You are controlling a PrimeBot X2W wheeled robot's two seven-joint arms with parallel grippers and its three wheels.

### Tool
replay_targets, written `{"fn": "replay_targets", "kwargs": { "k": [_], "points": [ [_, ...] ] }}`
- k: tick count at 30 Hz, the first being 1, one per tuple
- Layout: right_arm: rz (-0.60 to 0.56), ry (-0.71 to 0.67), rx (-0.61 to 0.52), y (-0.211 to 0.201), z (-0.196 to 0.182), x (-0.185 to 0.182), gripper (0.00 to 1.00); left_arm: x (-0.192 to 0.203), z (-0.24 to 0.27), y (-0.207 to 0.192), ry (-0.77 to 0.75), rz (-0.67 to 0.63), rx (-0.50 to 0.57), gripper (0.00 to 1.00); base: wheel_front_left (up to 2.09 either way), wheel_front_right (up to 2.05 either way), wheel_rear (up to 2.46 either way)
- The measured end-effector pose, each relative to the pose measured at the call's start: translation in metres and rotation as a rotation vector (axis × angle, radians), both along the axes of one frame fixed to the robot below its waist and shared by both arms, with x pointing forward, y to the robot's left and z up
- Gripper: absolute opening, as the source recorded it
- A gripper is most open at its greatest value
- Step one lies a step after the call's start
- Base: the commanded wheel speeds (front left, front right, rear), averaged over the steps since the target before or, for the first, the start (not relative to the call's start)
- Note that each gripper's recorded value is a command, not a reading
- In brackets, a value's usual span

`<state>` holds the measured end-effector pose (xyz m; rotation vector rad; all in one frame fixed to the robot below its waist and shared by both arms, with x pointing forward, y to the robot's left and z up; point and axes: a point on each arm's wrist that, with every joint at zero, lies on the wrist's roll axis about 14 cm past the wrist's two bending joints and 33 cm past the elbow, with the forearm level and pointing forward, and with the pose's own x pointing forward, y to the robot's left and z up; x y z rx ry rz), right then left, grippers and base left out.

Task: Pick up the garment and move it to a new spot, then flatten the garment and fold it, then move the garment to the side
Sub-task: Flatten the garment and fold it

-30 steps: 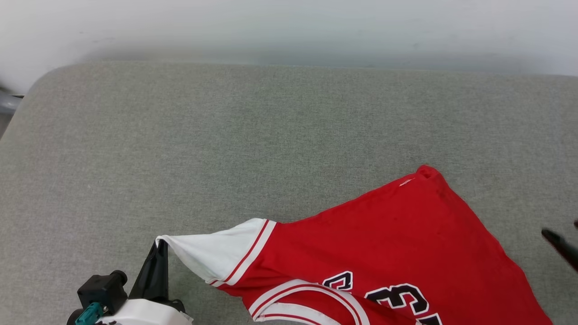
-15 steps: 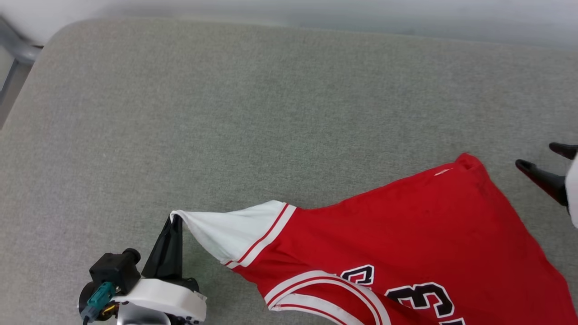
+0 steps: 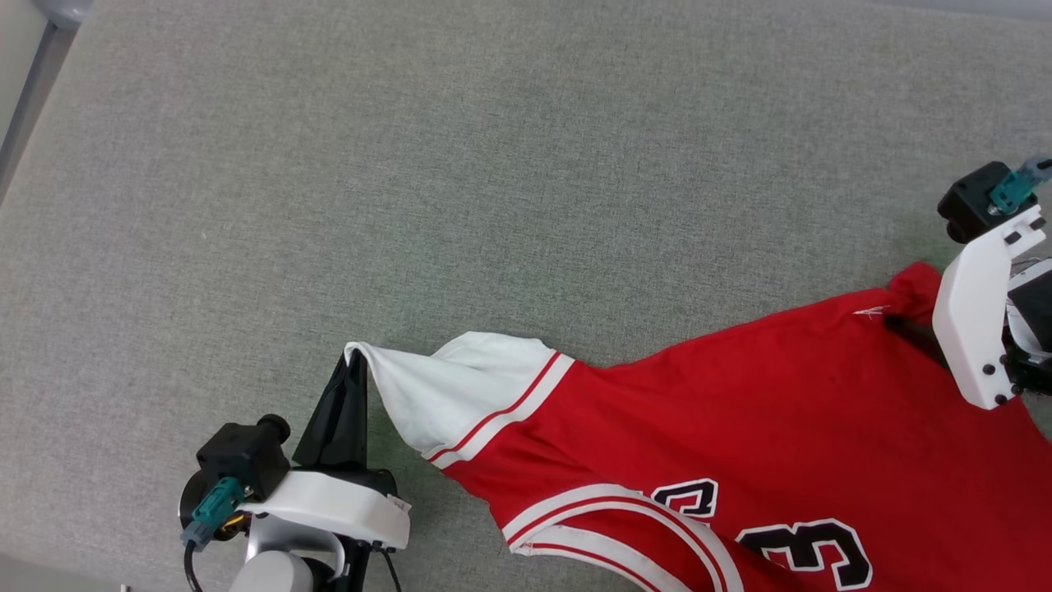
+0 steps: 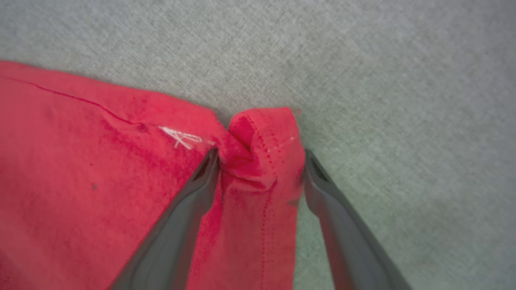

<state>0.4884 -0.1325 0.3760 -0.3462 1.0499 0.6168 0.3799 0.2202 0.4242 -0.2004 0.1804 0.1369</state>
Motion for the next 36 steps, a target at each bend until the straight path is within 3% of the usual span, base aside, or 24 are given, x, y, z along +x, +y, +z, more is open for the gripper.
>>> {"fn": "replay_targets", "kwargs": {
  "k": [6, 7, 8, 9, 15, 22, 28, 36],
  "points": [
    [0.032, 0.032, -0.037, -0.002, -0.02, -0.004, 1.0, 0.003, -0.005, 0.0, 0.008, 0.002, -0.005, 0.0, 0.0, 0.0, 0.0],
    [0.032, 0.033, -0.035, -0.002, -0.021, -0.004, 0.81, 0.004, -0.005, -0.001, 0.008, 0.002, -0.005, 0.0, 0.0, 0.0, 0.0],
    [0.033, 0.029, -0.033, -0.002, -0.021, -0.004, 0.25, 0.004, -0.006, -0.001, 0.008, 0.001, -0.005, 0.0, 0.0, 0.0, 0.0],
    [0.034, 0.02, -0.028, -0.002, -0.02, -0.003, 0.0, 0.004, -0.006, -0.001, 0.009, -0.001, -0.005, 0.0, 0.0, 0.0, 0.0],
    [0.015, -0.073, 0.059, 0.006, -0.003, 0.002, 0.0, 0.005, 0.003, -0.004, -0.018, -0.017, 0.003, 0.0, 0.0, 0.0, 0.0],
    [-0.031, -0.289, 0.206, 0.008, 0.057, 0.012, 0.0, 0.004, 0.032, -0.003, -0.098, -0.061, 0.058, 0.0, 0.0, 0.0, 0.0],
    [-0.075, -0.512, 0.31, -0.004, 0.125, 0.016, 0.0, 0.014, 0.083, -0.011, -0.239, -0.114, 0.091, 0.0, 0.0, 0.0, 0.0],
    [-0.131, -0.815, 0.416, -0.028, 0.217, 0.012, 0.0, 0.043, 0.191, -0.038, -0.525, -0.219, 0.156, 0.0, 0.0, 0.0, 0.0]
  ]
}}
